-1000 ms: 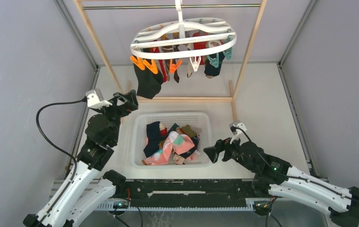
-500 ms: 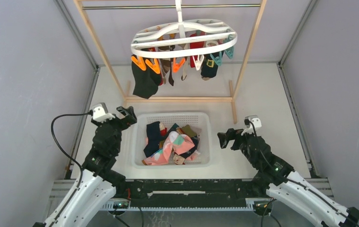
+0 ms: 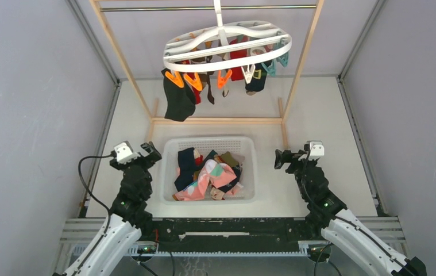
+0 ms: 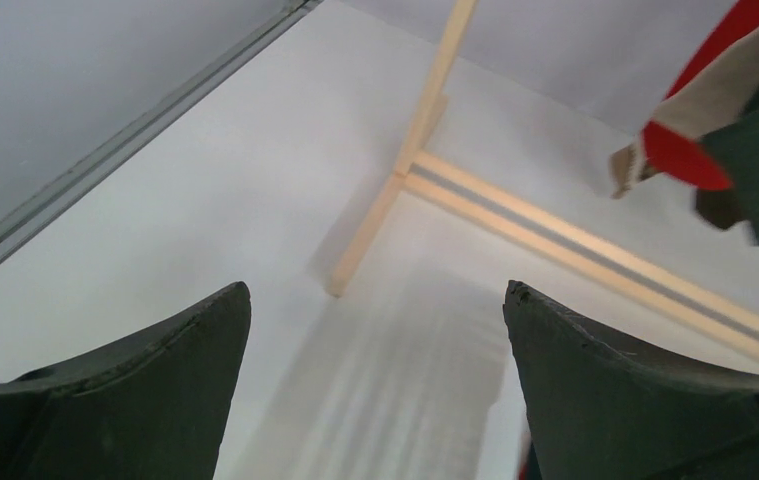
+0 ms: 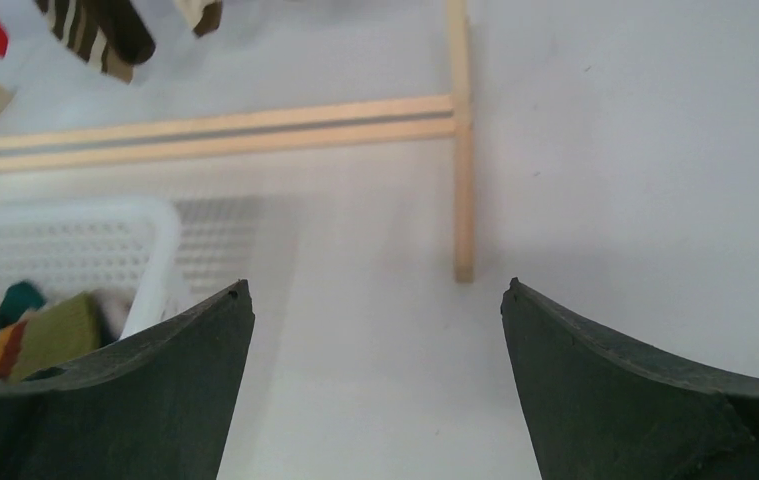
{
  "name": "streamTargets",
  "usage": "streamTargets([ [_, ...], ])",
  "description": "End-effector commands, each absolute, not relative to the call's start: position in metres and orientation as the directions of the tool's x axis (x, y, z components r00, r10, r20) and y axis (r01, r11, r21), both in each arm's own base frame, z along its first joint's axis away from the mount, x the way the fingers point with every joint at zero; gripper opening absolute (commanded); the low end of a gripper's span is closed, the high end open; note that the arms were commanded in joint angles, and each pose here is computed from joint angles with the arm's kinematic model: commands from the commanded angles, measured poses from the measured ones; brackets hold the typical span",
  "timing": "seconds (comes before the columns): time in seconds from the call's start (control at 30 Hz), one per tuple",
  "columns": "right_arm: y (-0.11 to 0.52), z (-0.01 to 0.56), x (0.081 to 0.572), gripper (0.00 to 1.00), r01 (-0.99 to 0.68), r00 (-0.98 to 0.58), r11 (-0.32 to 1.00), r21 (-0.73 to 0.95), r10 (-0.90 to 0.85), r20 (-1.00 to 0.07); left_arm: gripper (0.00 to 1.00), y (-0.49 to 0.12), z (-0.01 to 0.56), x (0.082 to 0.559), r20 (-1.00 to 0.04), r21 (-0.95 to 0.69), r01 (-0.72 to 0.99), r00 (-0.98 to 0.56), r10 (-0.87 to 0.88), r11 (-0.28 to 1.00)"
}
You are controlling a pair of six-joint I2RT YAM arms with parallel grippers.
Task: Remove the socks clipped to the hanger
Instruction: Reset both arms
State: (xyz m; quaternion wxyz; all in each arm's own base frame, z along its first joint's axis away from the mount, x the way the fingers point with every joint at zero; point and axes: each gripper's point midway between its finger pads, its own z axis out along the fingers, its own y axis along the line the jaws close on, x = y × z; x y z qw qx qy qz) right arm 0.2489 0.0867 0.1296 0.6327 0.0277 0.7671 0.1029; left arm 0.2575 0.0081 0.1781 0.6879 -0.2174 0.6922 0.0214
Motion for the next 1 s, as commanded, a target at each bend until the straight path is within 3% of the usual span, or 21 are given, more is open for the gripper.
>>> streamTargets([
  [0.0,0.062,0.171,0.267,1.0,0.003,-0.008,0.98,0.199,0.199,-0.98,1.0,0.03,0.178,0.257,-0.963,-0.268,-0.418,0.129,-0.236,0.868],
  [0.33,-0.002,0.169,0.277,1.0,0.211,0.142,0.943,0.256,0.229,-0.963,1.0,0.043,0.175,0.273,-0.981,-0.175,-0.385,0.144,-0.128,0.906],
  [0.57,-0.039,0.142,0.287,1.0,0.311,0.141,0.894,0.322,0.292,-0.946,1.0,0.053,0.162,0.285,-0.988,-0.122,-0.385,0.132,-0.076,0.915],
  [0.97,-0.046,0.133,0.315,1.0,0.346,0.098,0.908,0.235,0.214,-0.972,1.0,0.062,0.16,0.31,-0.992,-0.097,-0.402,0.118,-0.053,0.911],
])
